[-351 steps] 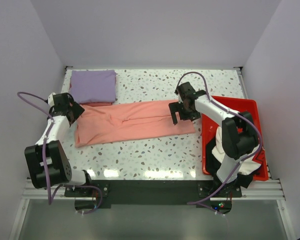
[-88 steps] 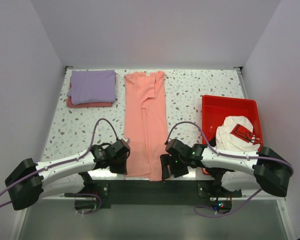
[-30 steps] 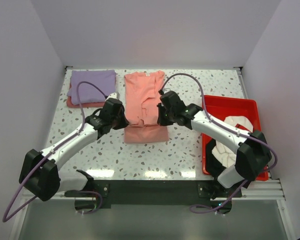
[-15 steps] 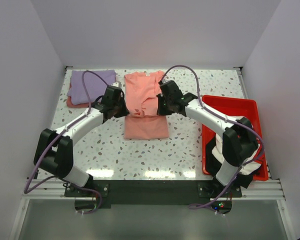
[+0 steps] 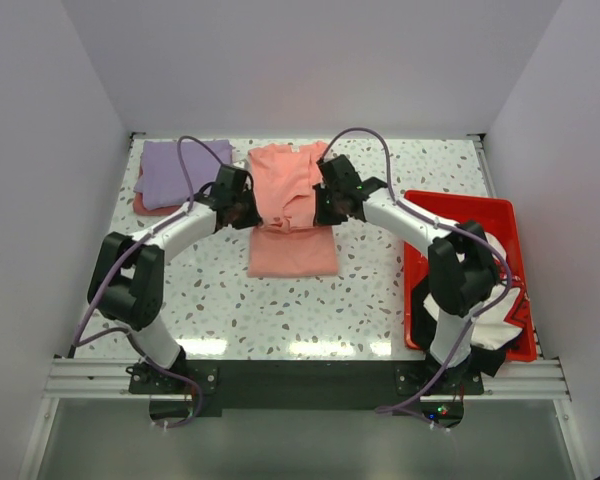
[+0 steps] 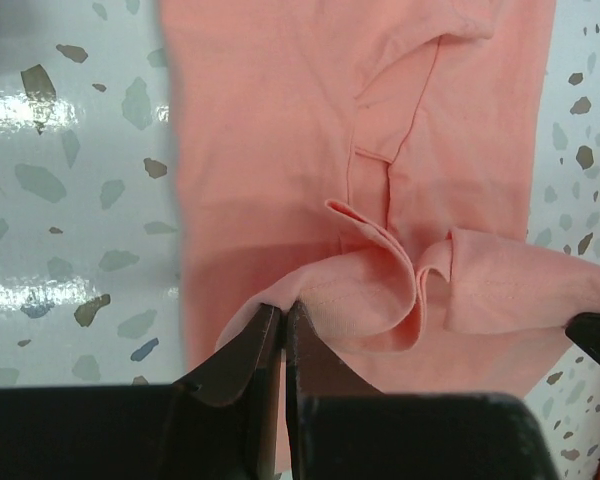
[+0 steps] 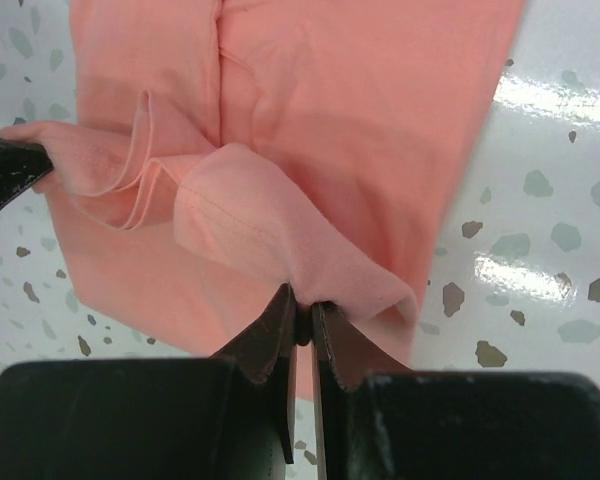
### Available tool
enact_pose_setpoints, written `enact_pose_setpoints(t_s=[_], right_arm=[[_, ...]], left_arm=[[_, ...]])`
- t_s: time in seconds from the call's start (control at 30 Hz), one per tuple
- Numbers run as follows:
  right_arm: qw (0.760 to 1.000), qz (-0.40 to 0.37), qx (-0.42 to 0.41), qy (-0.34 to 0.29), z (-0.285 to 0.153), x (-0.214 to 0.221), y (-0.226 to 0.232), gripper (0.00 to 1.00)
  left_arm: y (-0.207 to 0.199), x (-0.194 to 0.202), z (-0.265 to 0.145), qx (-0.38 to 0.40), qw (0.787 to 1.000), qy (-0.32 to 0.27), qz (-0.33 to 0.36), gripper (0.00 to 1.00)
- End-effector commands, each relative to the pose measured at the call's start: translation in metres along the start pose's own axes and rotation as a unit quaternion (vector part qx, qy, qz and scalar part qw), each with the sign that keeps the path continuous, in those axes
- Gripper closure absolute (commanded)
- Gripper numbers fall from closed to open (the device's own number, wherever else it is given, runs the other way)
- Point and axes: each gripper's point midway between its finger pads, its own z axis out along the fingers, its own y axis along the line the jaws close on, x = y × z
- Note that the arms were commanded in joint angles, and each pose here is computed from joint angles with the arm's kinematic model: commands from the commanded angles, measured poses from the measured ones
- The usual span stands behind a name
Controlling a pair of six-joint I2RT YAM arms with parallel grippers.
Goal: Fold and stack the t-shirts
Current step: Fold the tshirt
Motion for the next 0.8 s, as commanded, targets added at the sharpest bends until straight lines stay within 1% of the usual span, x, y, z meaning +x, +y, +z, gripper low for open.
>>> enact_pose_setpoints(t_s=[0.0,0.3,0.47,0.77], right_arm=[[1.0,-0.006,-0.014,-0.019,0.0,-0.019,0.007,0.96],[1.0,0.0,-0.01,-0.008,0.018,-0.022,-0.004,0.94],[1.0,0.004,-0.014,0.005,0.03,-0.019,-0.007,0.92],[1.0,0.004,-0.019,0.015,0.044,-0.023,-0.012,0.87]], left_arm=[[-0.011,-0.027,0.004,0.024,0.999,-0.031,0.015,1.0],[-0.002,-0.027,0.022,0.017,1.0,-0.016,0.01,1.0],[0.006,-0.026,0.027,0.009,1.0,-0.013,0.005,0.95],[0.014,-0.025,0.034,0.003,1.0,-0.008,-0.011,0.95]])
